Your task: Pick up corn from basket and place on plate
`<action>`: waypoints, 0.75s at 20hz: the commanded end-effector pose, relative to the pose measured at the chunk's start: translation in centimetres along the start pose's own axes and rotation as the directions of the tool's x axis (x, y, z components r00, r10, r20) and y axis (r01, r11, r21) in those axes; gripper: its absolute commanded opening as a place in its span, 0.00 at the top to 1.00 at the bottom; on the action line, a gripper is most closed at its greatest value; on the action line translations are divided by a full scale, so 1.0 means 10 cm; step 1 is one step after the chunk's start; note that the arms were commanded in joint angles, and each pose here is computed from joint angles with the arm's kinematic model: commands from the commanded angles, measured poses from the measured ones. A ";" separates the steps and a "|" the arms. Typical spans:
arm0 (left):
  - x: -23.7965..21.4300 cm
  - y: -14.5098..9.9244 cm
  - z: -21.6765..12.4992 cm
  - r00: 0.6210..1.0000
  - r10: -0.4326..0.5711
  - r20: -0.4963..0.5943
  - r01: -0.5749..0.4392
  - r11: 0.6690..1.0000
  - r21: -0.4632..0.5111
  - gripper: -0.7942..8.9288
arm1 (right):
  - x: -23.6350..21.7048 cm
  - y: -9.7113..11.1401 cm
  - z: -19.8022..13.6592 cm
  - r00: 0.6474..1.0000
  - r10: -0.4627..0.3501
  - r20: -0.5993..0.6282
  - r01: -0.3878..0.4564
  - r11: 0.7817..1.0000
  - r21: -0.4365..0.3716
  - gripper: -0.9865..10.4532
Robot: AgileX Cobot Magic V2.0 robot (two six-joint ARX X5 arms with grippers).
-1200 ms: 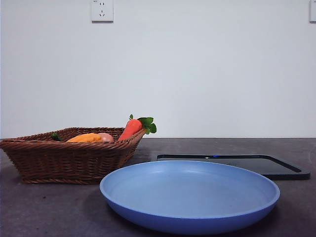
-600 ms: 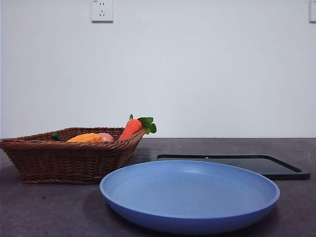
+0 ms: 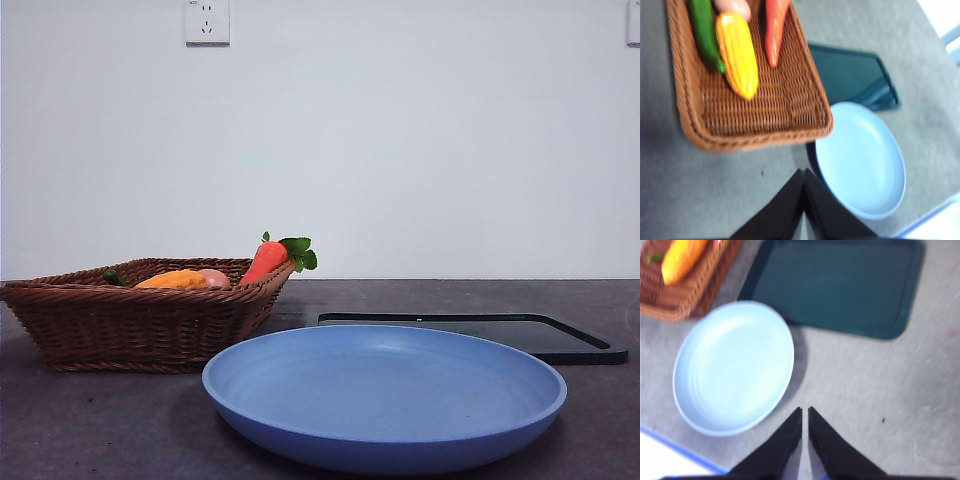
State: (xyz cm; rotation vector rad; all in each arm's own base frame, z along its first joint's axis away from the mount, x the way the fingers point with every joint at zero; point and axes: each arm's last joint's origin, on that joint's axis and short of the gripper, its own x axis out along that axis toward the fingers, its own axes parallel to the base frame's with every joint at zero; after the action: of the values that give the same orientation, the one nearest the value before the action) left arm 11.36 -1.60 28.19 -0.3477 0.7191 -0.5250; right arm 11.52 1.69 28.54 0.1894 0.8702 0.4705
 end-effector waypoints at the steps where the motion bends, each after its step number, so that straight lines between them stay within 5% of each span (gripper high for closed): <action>1: -0.02 -0.02 0.04 1.000 -0.010 0.009 0.010 0.999 0.044 0.91 | 0.01 0.01 0.06 1.000 0.010 0.000 -0.010 0.999 -0.036 0.91; 4: -0.01 -0.02 0.04 1.000 -0.010 0.011 0.010 0.999 0.040 0.72 | 0.02 0.02 0.07 1.000 0.015 0.000 -0.015 0.999 -0.040 0.88; 6: -0.01 -0.02 0.04 1.000 -0.011 0.016 0.010 0.999 0.044 0.55 | 0.02 0.02 0.07 1.000 0.014 0.004 -0.014 0.999 -0.039 0.75; 8: -0.01 -0.02 0.05 1.000 -0.011 0.018 0.010 0.999 0.042 0.53 | 0.02 0.02 0.08 1.000 0.015 0.005 -0.015 1.000 -0.017 0.64; 15: -0.02 -0.03 0.06 1.000 -0.013 0.027 0.012 0.999 0.047 0.53 | 0.20 -0.03 0.18 0.998 0.036 -0.042 -0.036 0.999 0.004 0.63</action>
State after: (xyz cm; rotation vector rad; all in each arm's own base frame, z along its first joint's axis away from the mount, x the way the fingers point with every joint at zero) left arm 11.44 -1.63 28.30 -0.3276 0.6999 -0.5351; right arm 13.94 2.40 27.75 0.1910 0.9225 0.5051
